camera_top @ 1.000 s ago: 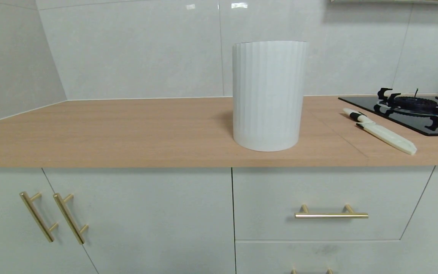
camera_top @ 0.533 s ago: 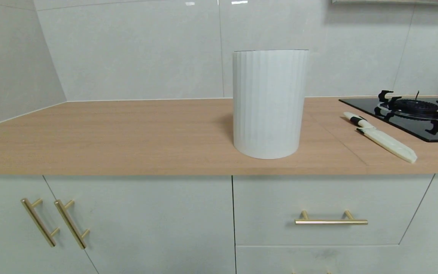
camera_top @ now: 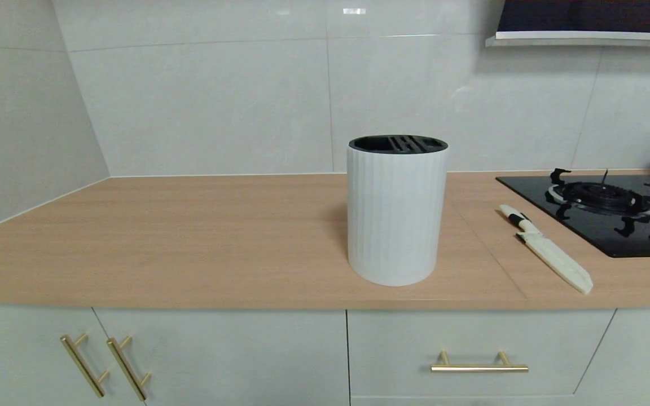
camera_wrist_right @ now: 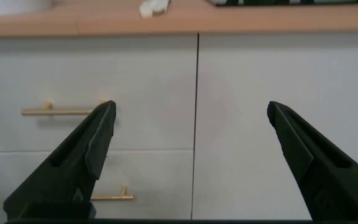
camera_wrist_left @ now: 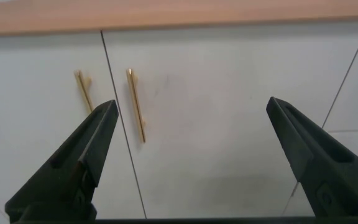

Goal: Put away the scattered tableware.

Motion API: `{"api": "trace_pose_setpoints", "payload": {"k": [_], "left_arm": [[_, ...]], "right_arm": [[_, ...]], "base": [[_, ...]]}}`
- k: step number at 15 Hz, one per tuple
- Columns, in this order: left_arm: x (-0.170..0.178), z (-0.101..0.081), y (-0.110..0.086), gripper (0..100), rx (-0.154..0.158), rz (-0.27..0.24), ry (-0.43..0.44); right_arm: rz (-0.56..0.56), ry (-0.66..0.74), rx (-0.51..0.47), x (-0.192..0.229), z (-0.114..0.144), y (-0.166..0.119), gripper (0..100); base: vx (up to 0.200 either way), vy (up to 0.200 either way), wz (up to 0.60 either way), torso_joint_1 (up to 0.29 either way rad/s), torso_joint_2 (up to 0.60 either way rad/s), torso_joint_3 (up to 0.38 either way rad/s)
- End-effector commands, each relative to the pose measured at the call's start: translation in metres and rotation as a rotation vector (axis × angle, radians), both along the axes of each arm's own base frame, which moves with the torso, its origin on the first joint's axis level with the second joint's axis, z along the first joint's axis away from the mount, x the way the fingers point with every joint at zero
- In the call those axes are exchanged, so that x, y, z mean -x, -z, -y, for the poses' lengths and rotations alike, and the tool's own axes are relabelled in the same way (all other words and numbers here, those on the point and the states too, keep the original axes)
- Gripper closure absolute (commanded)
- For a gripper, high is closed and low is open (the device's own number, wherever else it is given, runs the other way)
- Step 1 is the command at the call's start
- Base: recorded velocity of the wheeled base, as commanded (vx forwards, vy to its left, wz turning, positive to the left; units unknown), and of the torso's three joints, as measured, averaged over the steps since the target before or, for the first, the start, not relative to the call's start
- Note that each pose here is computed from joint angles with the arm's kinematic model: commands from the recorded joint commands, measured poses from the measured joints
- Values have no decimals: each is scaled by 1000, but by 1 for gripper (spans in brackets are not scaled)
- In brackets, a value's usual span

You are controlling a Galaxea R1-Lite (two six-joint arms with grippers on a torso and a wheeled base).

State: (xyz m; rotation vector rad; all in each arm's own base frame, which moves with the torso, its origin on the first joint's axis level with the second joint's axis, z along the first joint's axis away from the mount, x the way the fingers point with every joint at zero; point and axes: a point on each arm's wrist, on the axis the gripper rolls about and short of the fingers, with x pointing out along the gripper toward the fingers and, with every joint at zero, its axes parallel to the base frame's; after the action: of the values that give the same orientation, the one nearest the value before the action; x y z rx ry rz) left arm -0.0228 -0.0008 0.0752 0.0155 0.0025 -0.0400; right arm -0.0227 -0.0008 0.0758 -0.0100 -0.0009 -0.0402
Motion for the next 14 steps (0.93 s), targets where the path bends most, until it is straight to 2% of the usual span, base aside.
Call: {"api": "trace_pose_setpoints", "payload": {"k": [1, 14], "left_arm": [[0, 0, 0, 0, 2, 0, 0], [0, 0, 0, 0, 0, 0, 0]], "right_arm": [[-1, 0, 1, 0, 0, 0, 0], [-1, 0, 1, 0, 0, 0, 0]], "base": [[0, 0, 0, 188, -461, -281], [0, 0, 0, 221, -499, -282]]}}
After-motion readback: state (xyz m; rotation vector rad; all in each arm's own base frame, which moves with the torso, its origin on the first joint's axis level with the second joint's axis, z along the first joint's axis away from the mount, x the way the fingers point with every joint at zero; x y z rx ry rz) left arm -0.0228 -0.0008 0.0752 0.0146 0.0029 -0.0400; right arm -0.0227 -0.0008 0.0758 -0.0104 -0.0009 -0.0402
